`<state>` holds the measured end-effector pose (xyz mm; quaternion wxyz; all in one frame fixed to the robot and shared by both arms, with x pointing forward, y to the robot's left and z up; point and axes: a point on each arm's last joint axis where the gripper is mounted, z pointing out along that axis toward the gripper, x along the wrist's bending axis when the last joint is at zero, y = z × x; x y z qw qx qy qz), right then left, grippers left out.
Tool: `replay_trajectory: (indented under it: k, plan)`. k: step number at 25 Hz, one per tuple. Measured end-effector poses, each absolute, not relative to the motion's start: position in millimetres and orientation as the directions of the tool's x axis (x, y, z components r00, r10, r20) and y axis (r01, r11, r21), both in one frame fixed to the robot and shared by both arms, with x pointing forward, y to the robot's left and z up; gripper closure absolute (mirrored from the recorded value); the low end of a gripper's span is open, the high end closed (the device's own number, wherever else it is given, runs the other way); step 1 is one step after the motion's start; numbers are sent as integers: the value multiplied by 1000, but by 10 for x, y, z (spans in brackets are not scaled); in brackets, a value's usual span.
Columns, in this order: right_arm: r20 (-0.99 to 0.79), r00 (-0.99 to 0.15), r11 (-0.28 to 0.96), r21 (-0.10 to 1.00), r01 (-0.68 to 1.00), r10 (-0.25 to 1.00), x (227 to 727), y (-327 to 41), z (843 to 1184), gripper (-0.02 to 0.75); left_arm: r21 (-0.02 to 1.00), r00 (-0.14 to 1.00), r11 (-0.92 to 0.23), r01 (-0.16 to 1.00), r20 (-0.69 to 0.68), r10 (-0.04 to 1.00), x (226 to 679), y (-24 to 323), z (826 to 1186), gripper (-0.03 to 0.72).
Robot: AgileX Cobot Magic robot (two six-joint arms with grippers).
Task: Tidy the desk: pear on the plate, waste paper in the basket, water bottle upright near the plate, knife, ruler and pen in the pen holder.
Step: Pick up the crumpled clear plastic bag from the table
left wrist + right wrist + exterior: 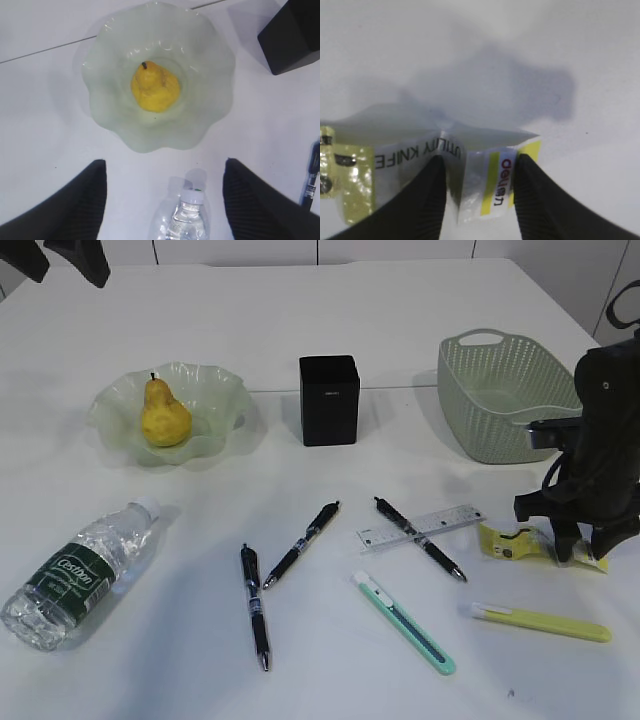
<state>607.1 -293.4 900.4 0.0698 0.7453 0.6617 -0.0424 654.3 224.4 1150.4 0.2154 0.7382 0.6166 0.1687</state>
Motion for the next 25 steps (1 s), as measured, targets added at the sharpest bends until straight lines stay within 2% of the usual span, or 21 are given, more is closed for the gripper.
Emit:
replay_trajectory:
  k: [4, 11, 18, 20, 25]
  plan:
    - [-151, 124, -118, 49, 992, 981, 6072, -2930, 9004, 502, 526, 183, -147, 838, -17, 983, 6543, 2244, 11504, 178]
    - [-131, 140, -136, 46, 990, 981, 6069, -2912, 9001, 547, 526, 183, -147, 838, -17, 983, 6543, 2244, 11504, 178]
    - [-124, 149, -148, 12, 989, 981, 6039, -2902, 9000, 700, 526, 183, -147, 838, -17, 983, 6543, 2244, 11504, 179]
    - [-127, 149, -149, 3, 989, 981, 6030, -2903, 9000, 722, 526, 183, -147, 838, -17, 983, 6543, 2244, 11504, 178]
    - [-129, 146, -149, -9, 989, 981, 6020, -2903, 9000, 722, 526, 183, -147, 838, -17, 983, 6543, 2244, 11504, 179]
